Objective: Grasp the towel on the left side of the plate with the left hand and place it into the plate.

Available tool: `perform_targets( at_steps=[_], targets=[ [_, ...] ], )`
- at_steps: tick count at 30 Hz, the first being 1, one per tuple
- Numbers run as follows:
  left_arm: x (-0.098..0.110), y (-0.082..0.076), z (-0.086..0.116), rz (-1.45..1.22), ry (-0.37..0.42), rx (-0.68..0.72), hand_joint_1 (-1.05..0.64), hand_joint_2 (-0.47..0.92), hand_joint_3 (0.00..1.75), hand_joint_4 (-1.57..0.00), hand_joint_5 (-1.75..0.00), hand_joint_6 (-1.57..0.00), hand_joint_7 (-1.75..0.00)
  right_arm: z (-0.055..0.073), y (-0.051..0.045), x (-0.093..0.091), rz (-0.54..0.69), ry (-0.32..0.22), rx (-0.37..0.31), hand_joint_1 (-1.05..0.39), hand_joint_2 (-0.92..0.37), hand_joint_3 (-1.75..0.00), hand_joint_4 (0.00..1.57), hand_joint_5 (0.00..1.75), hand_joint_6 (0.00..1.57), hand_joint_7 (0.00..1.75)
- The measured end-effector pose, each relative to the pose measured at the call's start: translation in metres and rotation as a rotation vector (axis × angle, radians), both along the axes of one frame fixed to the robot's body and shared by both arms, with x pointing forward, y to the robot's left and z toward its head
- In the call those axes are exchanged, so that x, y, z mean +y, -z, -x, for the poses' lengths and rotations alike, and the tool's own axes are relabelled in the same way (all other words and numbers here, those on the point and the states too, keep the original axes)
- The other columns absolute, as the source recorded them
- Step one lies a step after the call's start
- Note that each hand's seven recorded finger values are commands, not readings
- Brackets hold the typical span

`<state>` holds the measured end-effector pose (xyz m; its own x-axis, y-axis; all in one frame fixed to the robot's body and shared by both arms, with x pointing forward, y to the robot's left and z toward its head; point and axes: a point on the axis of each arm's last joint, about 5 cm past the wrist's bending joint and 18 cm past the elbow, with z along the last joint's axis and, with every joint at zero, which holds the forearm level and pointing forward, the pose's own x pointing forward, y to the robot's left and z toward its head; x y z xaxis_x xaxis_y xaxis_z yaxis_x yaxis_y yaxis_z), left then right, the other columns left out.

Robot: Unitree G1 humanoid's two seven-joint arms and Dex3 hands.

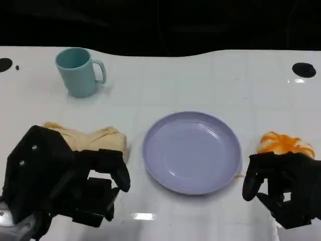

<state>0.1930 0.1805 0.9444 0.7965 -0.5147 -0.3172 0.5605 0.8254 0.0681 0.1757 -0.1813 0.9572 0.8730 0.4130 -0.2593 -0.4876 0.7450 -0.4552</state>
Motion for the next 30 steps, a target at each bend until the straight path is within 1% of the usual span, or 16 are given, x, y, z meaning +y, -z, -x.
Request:
perform_targets(
  at_steps=[1,2,3,7,8,9,10,11,13,14,17,18,20,23,27,30],
  targets=[
    [0.0001,0.0001,0.0003,0.007,-0.016,-0.004,-0.05,0.55,1.15,-0.63,-1.45,-0.64,-1.06,0.0000,0.0000,0.0000,0.000,0.000,0.000,0.01,-0.59,-1.06,0.71,1.75,0.68,1.45],
    [0.0001,-0.0002,0.0005,0.012,-0.031,-0.010,-0.08,0.58,1.08,-0.59,-1.43,-0.61,-0.99,0.0000,0.0000,0.0000,0.000,0.000,0.000,0.02,-0.59,-1.05,0.71,1.75,0.68,1.44],
    [0.0001,-0.0006,0.0006,0.014,-0.040,-0.021,-0.09,0.60,1.03,-0.57,-1.42,-0.59,-0.95,0.0000,0.0000,0.0000,0.000,0.000,0.000,0.02,-0.59,-1.05,0.71,1.75,0.68,1.44],
    [-0.0007,-0.0012,0.0017,0.022,-0.045,-0.069,-0.10,0.62,0.98,-0.54,-1.41,-0.59,-0.90,0.0000,0.0000,0.0000,0.000,0.000,0.000,0.02,-0.60,-1.05,0.71,1.75,0.68,1.44],
    [-0.0006,-0.0009,0.0020,0.020,-0.046,-0.071,-0.17,0.74,0.65,-0.46,-1.22,-0.51,-0.68,0.0000,0.0000,0.0000,0.000,0.000,0.000,0.02,-0.60,-1.05,0.71,1.75,0.68,1.44],
    [-0.0002,-0.0004,0.0026,0.010,-0.051,-0.086,-0.19,0.83,0.44,-0.44,-1.15,-0.51,-0.55,0.0000,0.0000,0.0001,0.000,0.000,0.000,0.02,-0.60,-1.04,0.71,1.75,0.68,1.44],
    [0.0004,-0.0001,0.0032,-0.006,-0.061,-0.115,-0.21,0.87,0.32,-0.41,-1.06,-0.51,-0.44,0.0000,0.0000,0.0002,0.000,0.000,0.002,0.01,-0.60,-1.04,0.71,1.75,0.68,1.44],
    [0.0010,-0.0001,0.0030,-0.030,-0.075,-0.155,-0.23,0.90,0.22,-0.38,-0.93,-0.50,-0.31,0.0000,0.0001,0.0004,0.001,0.002,0.005,0.02,-0.60,-1.04,0.71,1.75,0.68,1.45],
    [0.0023,-0.0009,0.0022,-0.082,-0.103,-0.244,-0.24,0.92,0.17,-0.36,-0.85,-0.49,-0.23,0.0001,0.0001,0.0014,0.002,-0.001,0.005,0.02,-0.60,-1.04,0.71,1.75,0.68,1.45],
    [0.0026,-0.0009,0.0018,-0.099,-0.109,-0.274,-0.30,0.92,0.12,-0.27,-0.74,-0.41,-0.14,0.0001,0.0000,0.0017,0.001,-0.002,0.004,0.01,-0.60,-1.03,0.71,1.75,0.68,1.45],
    [0.0026,0.0017,0.0009,-0.188,-0.126,-0.360,-0.36,0.92,0.07,-0.16,-0.63,-0.31,-0.04,0.0003,0.0000,0.0028,-0.001,-0.007,0.003,0.02,-0.60,-1.03,0.70,1.74,0.68,1.45],
    [0.0024,0.0026,0.0008,-0.224,-0.127,-0.388,-0.37,0.92,0.06,-0.14,-0.62,-0.30,-0.03,0.0004,-0.0002,0.0030,-0.002,-0.007,0.002,0.02,-0.60,-1.03,0.70,1.74,0.68,1.44],
    [0.0023,0.0037,0.0012,-0.296,-0.127,-0.443,-0.42,0.92,0.06,-0.06,-0.57,-0.24,-0.01,0.0009,-0.0014,0.0037,-0.005,-0.010,-0.004,0.01,-0.60,-1.04,0.71,1.75,0.68,1.44],
    [0.0006,0.0028,0.0022,-0.454,-0.107,-0.537,-0.49,0.92,0.07,-0.01,-0.51,-0.18,0.00,0.0011,-0.0022,0.0040,-0.006,-0.012,-0.008,0.01,-0.60,-1.04,0.70,1.74,0.68,1.44],
    [0.0007,-0.0001,0.0006,-0.650,-0.070,-0.604,-0.52,0.92,0.05,0.00,-0.47,-0.14,0.00,0.0014,-0.0028,0.0042,-0.005,-0.009,-0.007,0.01,-0.60,-1.04,0.71,1.75,0.68,1.43],
    [-0.0008,-0.0062,-0.0059,-0.748,-0.056,-0.653,-0.54,0.91,0.03,-0.01,-0.46,-0.17,-0.01,0.0016,-0.0028,0.0043,-0.004,-0.009,-0.005,0.01,-0.59,-1.06,0.71,1.75,0.69,1.43]
  ],
)
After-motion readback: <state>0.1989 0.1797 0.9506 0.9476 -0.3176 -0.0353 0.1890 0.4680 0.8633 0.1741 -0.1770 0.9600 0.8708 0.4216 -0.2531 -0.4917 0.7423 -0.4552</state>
